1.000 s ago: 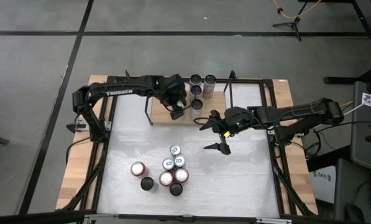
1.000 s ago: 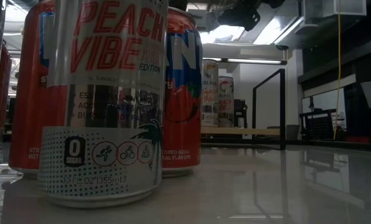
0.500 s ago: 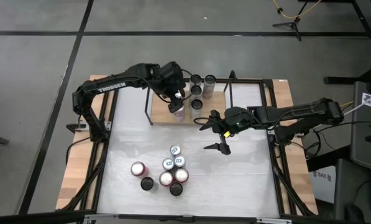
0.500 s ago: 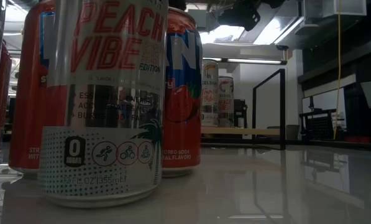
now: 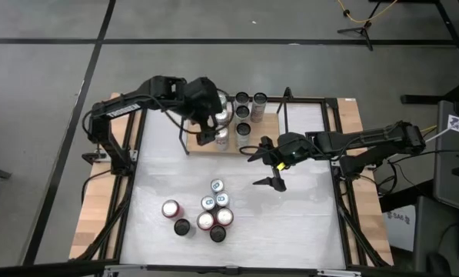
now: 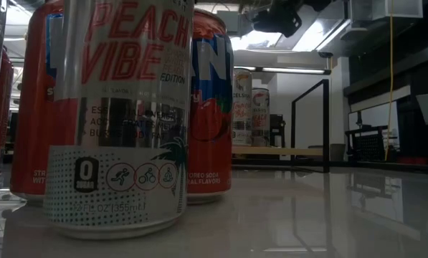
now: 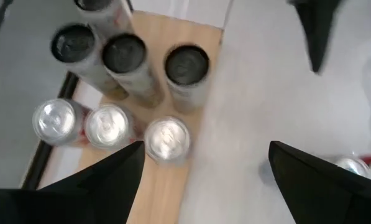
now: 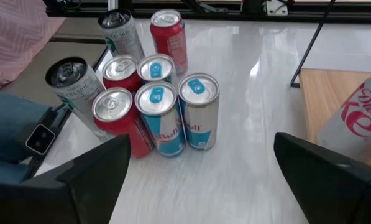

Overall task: Place canned beverage on shelf
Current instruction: Put the blue soda can onto the shelf

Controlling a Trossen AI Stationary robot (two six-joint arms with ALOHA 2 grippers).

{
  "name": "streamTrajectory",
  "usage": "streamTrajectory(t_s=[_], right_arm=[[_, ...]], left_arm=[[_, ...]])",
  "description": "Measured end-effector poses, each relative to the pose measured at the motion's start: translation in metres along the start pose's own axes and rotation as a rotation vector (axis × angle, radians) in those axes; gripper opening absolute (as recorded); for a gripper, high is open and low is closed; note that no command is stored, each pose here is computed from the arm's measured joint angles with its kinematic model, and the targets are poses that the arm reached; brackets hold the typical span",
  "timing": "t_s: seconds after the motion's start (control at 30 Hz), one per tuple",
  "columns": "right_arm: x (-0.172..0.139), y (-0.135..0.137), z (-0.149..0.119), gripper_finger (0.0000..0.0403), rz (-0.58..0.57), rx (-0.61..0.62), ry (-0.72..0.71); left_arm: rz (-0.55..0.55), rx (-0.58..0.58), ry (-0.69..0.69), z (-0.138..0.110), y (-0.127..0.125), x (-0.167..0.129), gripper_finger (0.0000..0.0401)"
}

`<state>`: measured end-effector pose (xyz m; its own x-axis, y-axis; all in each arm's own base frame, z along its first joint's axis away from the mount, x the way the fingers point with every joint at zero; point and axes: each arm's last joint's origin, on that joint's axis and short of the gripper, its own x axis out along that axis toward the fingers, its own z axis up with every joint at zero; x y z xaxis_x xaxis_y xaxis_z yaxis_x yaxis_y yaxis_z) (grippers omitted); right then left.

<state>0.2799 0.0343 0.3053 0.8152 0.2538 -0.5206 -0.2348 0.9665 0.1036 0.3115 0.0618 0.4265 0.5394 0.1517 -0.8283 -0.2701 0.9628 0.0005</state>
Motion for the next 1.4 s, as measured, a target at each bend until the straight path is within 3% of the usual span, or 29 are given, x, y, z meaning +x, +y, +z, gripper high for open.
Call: streamTrajectory(t_s=[0.17,0.37,0.57,0.8,1.03,1.4], right_arm=[[0.0,0.0,-0.002,0.039,0.0,0.002,0.015],[0.0,0.0,0.0,0.039,0.001,0.0,0.003],[0.0,0.0,0.001,0.039,0.001,-0.002,-0.015],[0.0,0.001,0.003,0.039,0.029,0.003,-0.029],[0.0,0.001,0.006,0.039,0.031,0.094,-0.064],[0.0,0.001,0.007,0.039,0.032,0.094,-0.072]], left_arm=[[-0.017,0.016,-0.027,-0.009,-0.018,-0.021,0.0334],[0.048,0.04,-0.076,-0.018,-0.04,-0.039,0.0334],[0.04,0.061,-0.081,-0.028,-0.064,-0.045,0.0334],[0.103,0.055,-0.007,-0.048,-0.093,-0.022,0.0334],[0.117,0.034,0.054,-0.068,-0.115,0.009,0.0334],[-0.09,0.141,0.143,-0.09,-0.13,0.06,0.0334]])
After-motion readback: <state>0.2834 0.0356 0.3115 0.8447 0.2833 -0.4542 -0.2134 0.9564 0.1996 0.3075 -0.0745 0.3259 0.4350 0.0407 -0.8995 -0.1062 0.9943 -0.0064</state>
